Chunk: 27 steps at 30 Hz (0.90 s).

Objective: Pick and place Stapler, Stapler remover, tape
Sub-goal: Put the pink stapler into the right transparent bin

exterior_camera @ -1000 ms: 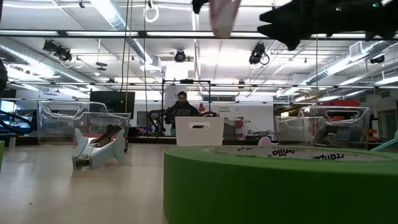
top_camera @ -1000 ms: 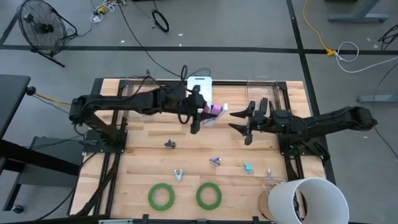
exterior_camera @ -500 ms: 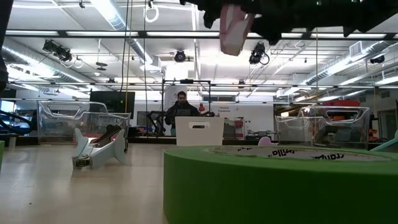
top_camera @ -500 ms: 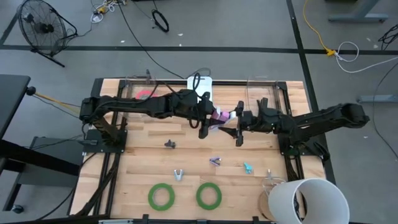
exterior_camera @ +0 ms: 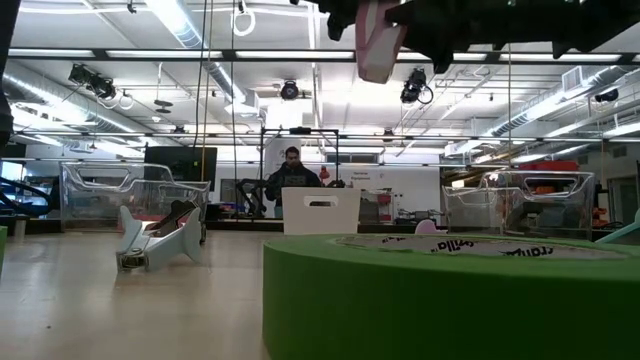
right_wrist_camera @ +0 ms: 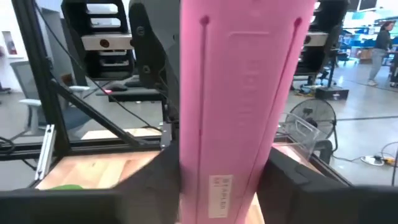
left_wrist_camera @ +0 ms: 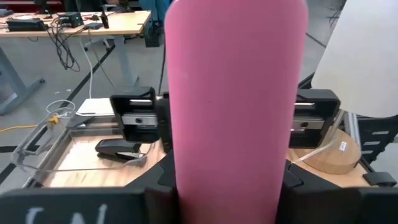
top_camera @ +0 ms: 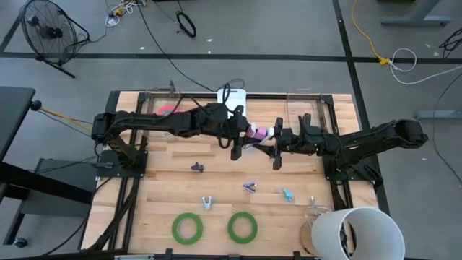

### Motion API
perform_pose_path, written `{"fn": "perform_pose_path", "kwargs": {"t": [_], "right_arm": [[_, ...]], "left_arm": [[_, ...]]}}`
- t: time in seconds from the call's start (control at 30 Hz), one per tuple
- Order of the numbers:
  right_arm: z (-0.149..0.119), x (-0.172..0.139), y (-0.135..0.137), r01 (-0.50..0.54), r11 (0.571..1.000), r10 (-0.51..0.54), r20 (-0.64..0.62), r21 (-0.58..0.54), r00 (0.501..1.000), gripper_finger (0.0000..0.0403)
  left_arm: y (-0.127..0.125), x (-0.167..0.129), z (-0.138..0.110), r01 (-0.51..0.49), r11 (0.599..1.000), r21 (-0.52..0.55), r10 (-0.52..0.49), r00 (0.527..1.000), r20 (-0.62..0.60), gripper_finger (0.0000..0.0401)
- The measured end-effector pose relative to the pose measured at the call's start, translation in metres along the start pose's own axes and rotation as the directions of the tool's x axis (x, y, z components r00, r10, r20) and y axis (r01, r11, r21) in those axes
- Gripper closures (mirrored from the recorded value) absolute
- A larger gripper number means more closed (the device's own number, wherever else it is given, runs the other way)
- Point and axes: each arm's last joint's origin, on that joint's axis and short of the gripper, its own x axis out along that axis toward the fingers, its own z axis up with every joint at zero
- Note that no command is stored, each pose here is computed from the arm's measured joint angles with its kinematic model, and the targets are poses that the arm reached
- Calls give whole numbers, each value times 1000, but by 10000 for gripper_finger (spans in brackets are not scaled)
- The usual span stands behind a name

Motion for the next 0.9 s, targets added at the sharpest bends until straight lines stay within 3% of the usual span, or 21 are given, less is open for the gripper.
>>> {"fn": "perform_pose_path", "kwargs": {"t": [0.27,0.47,0.57,0.9], "right_arm": [[-1,0,0,9,1000,-9,-8,-3,1000,264],[-3,-1,-1,19,1000,-19,-29,-22,999,264],[0,-4,-2,42,999,-43,-32,-21,999,264],[17,-44,-11,188,982,-189,-122,-23,974,264]], "left_arm": [[0,0,-1,3,1000,3,-3,1000,-6,273],[0,-1,-4,-27,1000,-6,26,999,-47,163],[0,-2,-6,-41,999,-6,41,996,-74,127],[3,-27,-4,-186,980,69,196,958,-208,112]]}}
